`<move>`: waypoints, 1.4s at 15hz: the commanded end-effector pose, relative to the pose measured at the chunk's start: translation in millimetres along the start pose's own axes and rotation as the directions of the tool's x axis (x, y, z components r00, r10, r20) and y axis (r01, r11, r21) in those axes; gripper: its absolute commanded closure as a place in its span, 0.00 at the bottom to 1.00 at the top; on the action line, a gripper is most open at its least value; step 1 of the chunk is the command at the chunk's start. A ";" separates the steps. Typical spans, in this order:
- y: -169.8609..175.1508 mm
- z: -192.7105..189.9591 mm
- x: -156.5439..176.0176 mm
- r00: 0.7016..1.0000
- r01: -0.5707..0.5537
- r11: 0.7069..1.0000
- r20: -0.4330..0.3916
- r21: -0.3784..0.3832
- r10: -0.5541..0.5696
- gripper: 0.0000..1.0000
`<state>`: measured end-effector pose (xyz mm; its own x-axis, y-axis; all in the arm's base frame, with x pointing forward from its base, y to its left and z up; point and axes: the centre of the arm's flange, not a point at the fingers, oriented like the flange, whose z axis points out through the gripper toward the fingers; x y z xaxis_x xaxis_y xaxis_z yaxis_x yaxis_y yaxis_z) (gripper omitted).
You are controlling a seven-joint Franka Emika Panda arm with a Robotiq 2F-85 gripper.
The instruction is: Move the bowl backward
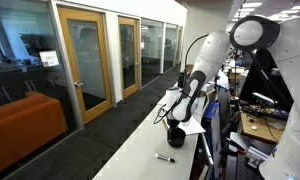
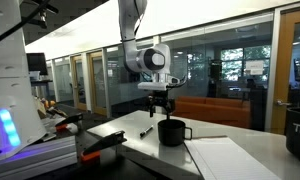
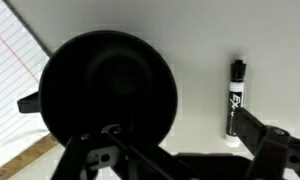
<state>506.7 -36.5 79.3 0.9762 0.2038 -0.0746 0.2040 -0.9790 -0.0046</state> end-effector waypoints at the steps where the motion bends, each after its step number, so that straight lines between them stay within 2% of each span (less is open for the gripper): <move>1: -6.5 11.2 0.1 0.999 0.027 1.000 -0.019 -0.001 -0.027 0.00; 8: 3.4 48.3 -14.2 0.999 0.033 0.999 0.008 -0.001 -0.033 0.00; 9: 4.8 49.2 -15.6 0.999 0.037 0.999 0.008 -0.001 -0.037 0.25; 10: 5.8 48.4 -16.9 0.999 0.043 0.999 0.007 -0.002 -0.043 0.26; 16: 10.7 41.5 -18.1 0.998 0.068 0.998 -0.013 -0.016 -0.068 0.71; 20: 17.2 35.2 -19.1 0.997 0.075 0.997 -0.020 -0.033 -0.076 0.97; 21: 19.8 30.2 -17.4 0.997 0.068 0.997 -0.021 -0.039 -0.069 1.00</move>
<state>491.2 -52.9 37.0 0.9633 0.2582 -0.0729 0.2600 -0.9655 0.0157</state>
